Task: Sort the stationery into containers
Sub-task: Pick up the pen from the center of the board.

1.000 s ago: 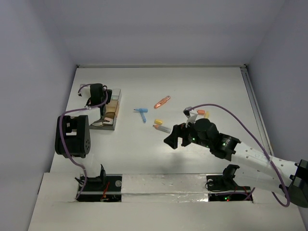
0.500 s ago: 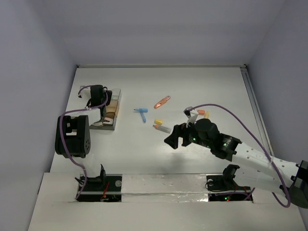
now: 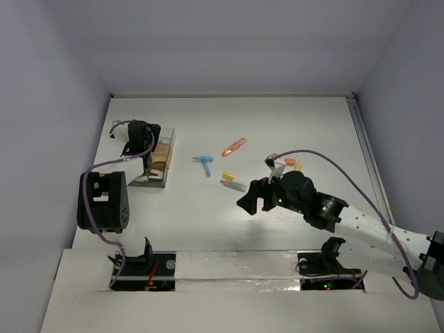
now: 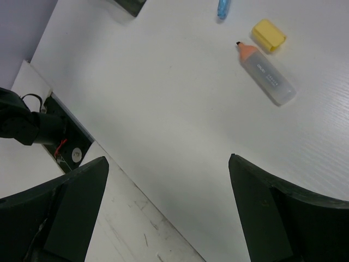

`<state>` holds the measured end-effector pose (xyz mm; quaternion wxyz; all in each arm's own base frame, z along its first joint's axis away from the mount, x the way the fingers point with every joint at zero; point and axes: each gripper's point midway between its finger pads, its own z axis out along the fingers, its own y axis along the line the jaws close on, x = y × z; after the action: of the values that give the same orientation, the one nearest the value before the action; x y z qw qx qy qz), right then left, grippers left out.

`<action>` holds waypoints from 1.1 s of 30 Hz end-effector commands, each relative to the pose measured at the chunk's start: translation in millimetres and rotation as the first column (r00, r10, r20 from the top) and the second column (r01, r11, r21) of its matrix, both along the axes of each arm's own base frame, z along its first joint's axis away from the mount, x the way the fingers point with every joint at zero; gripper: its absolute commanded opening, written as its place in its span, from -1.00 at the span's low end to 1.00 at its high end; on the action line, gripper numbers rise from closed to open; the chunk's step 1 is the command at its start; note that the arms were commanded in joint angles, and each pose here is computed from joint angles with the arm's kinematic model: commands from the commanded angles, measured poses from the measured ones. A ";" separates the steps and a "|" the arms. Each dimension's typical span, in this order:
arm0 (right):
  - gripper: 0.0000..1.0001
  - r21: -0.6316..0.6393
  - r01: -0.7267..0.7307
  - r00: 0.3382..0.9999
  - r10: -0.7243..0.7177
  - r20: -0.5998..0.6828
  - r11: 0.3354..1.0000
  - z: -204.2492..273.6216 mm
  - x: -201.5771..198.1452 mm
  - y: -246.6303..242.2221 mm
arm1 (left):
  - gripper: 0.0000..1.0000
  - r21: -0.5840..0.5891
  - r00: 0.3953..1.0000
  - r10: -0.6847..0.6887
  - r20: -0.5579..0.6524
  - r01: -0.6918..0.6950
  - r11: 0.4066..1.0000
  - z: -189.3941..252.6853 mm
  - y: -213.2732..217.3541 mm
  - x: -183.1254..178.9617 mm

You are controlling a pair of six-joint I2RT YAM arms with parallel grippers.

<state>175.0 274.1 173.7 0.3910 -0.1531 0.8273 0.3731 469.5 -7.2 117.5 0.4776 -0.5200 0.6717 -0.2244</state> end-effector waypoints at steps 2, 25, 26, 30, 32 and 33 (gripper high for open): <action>0.94 0.037 0.012 0.998 -0.014 0.055 0.999 22.2 7.8 1.5 | 0.06 0.041 0.994 -0.016 0.111 0.011 0.999 45.9 2.4 5.6; -0.77 -0.067 0.154 0.988 -0.154 0.007 0.986 -5.3 79.5 -22.7 | -0.06 0.482 0.660 -0.694 0.289 0.526 0.701 117.7 -179.3 -147.0; -0.78 -0.065 0.156 0.988 -0.156 0.001 0.986 -4.6 84.2 -21.0 | -0.07 0.484 0.659 -0.701 0.272 0.536 0.692 109.9 -179.6 -153.3; -0.73 -0.070 0.163 0.985 -0.166 -0.038 0.984 -12.5 101.4 -11.9 | -0.10 0.521 0.638 -0.726 0.258 0.540 0.660 107.8 -176.1 -171.5; -0.61 -0.091 0.165 0.983 -0.171 -0.063 0.982 -23.1 108.5 -6.5 | -0.13 0.533 0.625 -0.741 0.248 0.550 0.643 102.7 -177.0 -178.5; -0.55 -0.083 0.173 0.982 -0.178 -0.057 0.981 -18.5 115.4 -2.3 | -0.14 0.537 0.614 -0.746 0.256 0.552 0.638 104.1 -176.8 -182.3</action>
<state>264.0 250.9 120.5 0.3507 -0.0835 0.8908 0.2766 295.1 -186.4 215.0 0.5801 -0.0785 0.7264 -0.3600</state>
